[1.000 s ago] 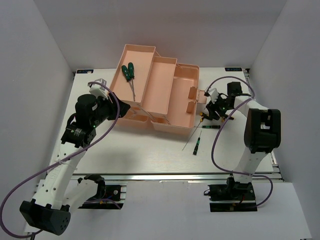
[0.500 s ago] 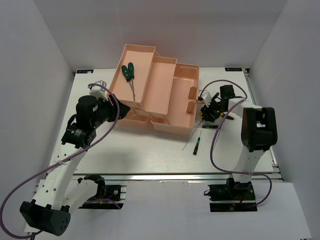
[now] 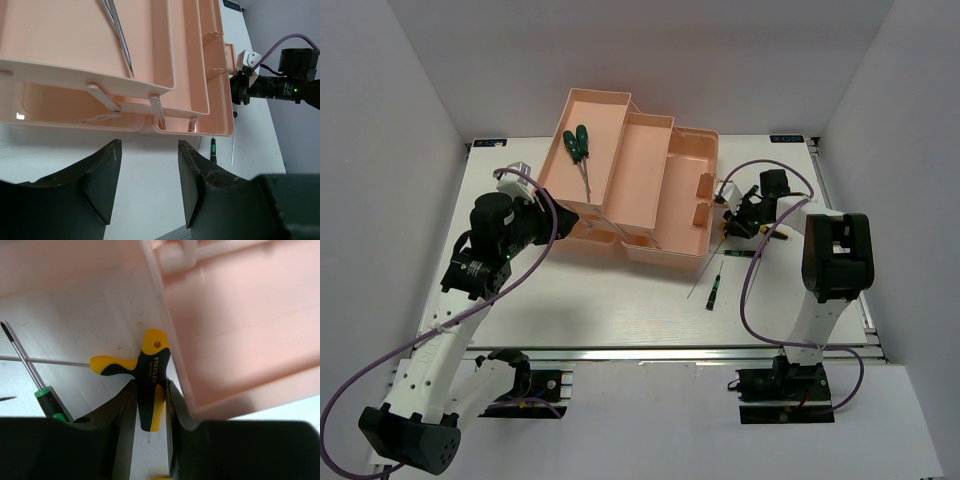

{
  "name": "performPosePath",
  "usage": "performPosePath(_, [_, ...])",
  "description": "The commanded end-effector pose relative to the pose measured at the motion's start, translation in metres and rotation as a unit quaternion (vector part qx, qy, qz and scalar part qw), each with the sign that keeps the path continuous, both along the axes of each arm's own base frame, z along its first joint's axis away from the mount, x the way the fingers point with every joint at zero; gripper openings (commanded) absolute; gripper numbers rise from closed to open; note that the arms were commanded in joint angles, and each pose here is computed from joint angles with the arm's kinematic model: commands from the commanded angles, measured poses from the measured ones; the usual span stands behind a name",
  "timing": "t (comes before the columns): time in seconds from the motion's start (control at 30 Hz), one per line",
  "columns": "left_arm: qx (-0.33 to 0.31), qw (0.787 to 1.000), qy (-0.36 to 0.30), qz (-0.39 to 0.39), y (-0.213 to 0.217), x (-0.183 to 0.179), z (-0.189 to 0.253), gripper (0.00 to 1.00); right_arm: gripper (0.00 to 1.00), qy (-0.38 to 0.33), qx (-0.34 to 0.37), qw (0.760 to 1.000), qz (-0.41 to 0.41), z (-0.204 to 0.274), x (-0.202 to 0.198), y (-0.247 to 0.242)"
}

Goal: Sort the tools into containers

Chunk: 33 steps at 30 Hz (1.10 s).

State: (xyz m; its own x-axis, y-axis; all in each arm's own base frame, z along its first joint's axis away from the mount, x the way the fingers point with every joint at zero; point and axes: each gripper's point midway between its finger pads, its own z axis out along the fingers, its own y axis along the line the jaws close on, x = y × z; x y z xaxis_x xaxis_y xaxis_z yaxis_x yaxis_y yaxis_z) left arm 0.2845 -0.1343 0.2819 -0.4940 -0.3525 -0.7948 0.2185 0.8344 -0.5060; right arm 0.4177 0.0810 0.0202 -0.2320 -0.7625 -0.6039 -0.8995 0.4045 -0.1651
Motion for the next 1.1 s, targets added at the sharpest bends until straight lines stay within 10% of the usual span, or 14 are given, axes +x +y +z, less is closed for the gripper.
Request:
performPosePath(0.0, [-0.003, 1.0, -0.001, 0.005, 0.003, -0.007, 0.001, 0.59, 0.0, 0.075, -0.019, 0.997, 0.007, -0.024, -0.036, -0.014])
performPosePath(0.6, [-0.01, 1.0, -0.009, 0.0, 0.001, -0.009, 0.001, 0.59, 0.0, -0.048, 0.075, 0.986, -0.138, 0.092, 0.007, -0.068])
performPosePath(1.07, [-0.022, 0.998, -0.045, -0.023, -0.007, -0.006, 0.015, 0.6, 0.0, -0.21, 0.147, 0.967, 0.0, 0.23, 0.009, -0.016])
